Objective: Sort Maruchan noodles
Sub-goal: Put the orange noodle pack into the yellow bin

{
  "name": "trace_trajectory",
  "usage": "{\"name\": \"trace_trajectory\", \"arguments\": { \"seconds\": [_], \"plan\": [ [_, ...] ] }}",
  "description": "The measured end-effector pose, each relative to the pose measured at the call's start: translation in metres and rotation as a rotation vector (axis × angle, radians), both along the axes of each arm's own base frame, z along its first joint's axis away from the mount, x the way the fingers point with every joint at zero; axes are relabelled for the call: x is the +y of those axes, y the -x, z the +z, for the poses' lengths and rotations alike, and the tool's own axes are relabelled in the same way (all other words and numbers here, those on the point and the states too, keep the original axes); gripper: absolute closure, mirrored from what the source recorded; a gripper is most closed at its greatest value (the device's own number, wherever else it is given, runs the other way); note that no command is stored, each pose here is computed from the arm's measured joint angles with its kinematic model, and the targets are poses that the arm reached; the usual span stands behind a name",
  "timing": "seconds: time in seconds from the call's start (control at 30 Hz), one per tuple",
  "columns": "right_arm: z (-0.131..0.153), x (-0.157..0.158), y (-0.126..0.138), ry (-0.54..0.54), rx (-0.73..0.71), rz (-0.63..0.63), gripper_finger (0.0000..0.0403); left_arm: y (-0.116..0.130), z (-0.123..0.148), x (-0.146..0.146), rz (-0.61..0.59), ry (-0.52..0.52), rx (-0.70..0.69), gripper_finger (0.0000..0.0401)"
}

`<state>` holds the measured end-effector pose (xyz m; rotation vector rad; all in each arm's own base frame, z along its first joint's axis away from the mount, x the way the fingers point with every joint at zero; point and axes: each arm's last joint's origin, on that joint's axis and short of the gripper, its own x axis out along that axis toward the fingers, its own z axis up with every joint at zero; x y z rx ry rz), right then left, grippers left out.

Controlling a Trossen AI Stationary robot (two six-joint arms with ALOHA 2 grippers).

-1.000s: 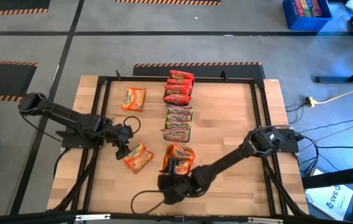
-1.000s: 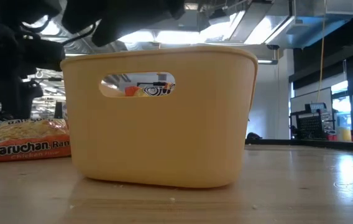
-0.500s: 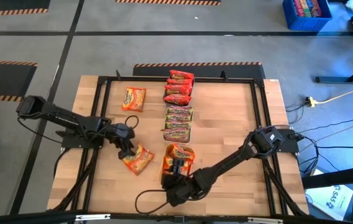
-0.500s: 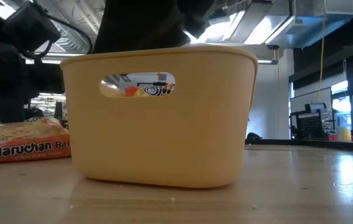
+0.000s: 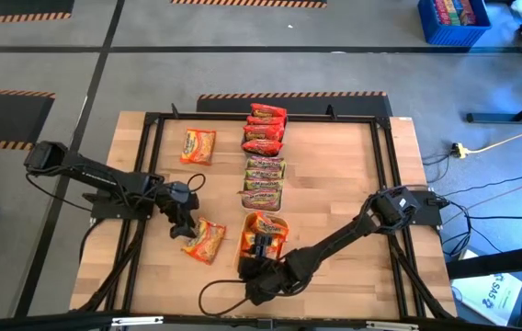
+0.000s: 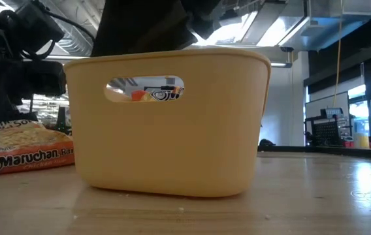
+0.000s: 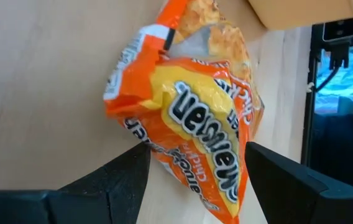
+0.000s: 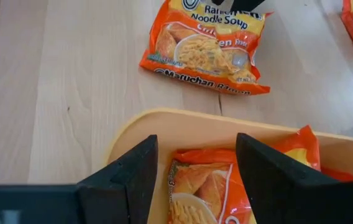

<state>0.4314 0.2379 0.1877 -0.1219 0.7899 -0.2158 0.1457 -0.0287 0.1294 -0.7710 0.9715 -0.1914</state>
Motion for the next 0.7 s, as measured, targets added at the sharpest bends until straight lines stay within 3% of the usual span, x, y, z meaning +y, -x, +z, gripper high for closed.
{"name": "trace_trajectory", "arguments": {
  "seconds": [0.33,0.7],
  "plan": [
    [0.000,0.000,0.000,-0.001,-0.004,-0.001,0.0205,0.003,-0.008,-0.005,0.136,-0.005,0.078,0.0144],
    [0.000,0.000,0.000,0.007,-0.004,-0.003,0.0205,0.000,-0.002,-0.020,0.096,0.050,0.007,0.0145]
  ]
}}
